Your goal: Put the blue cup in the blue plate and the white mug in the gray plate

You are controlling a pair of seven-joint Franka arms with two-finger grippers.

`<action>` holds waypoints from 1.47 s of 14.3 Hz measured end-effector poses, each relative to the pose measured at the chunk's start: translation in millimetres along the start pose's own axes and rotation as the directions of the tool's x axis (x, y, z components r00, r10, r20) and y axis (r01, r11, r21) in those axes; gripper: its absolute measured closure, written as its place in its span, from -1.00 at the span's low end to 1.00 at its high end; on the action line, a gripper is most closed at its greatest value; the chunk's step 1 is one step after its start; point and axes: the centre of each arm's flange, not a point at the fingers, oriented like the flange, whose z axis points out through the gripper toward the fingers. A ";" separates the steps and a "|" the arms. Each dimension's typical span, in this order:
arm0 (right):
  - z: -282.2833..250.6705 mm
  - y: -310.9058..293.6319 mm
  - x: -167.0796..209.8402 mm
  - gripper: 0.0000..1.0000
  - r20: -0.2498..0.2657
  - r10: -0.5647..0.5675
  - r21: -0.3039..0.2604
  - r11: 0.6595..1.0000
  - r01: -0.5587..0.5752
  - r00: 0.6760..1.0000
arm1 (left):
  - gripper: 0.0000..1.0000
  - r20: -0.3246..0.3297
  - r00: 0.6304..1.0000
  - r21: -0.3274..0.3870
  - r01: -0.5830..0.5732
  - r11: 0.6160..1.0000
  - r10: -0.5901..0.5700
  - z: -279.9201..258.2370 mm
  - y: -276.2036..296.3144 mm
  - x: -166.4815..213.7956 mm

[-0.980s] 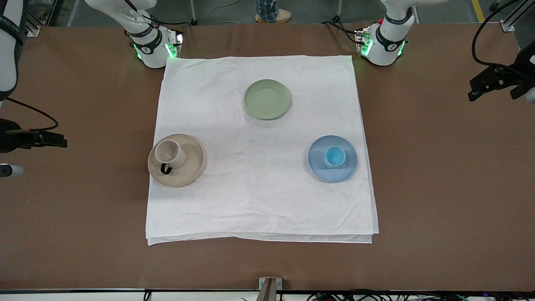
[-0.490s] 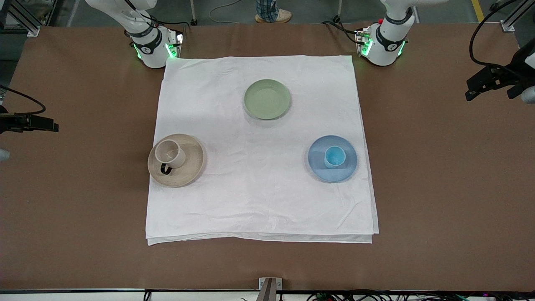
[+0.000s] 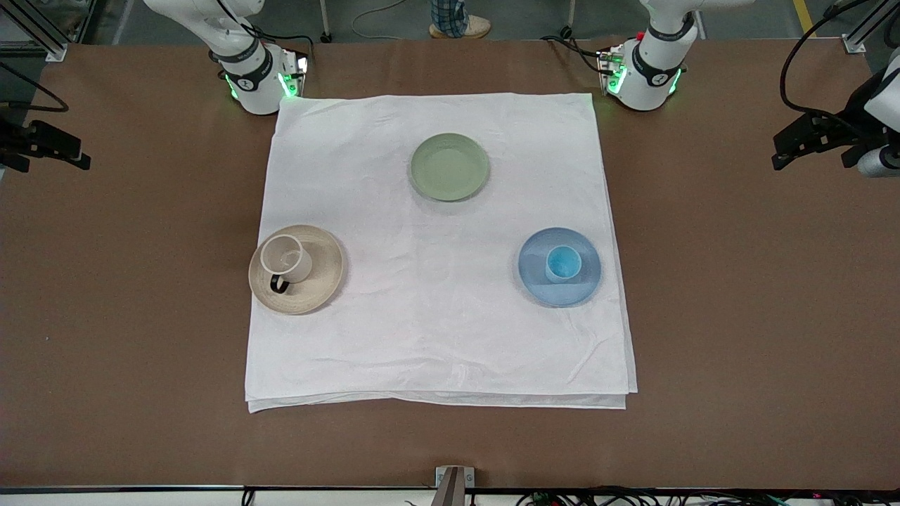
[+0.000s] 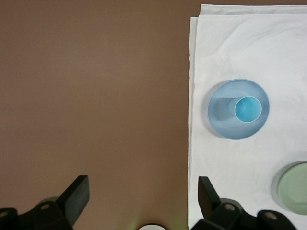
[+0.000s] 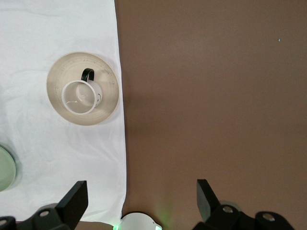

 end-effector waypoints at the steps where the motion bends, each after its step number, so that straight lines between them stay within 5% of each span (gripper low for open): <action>1: -2.4 -3.7 -3.2 -1.00 -0.005 -0.007 -0.002 1.000 0.007 1.000 | -1.00 0.002 1.000 0.000 -0.006 1.000 0.006 0.4 3.2 -0.4; 21: -16.0 -9.9 -18.1 -1.00 -0.032 -0.016 0.017 1.000 0.017 0.999 | -1.00 0.003 0.999 0.001 -0.034 0.999 0.034 0.5 17.5 -1.7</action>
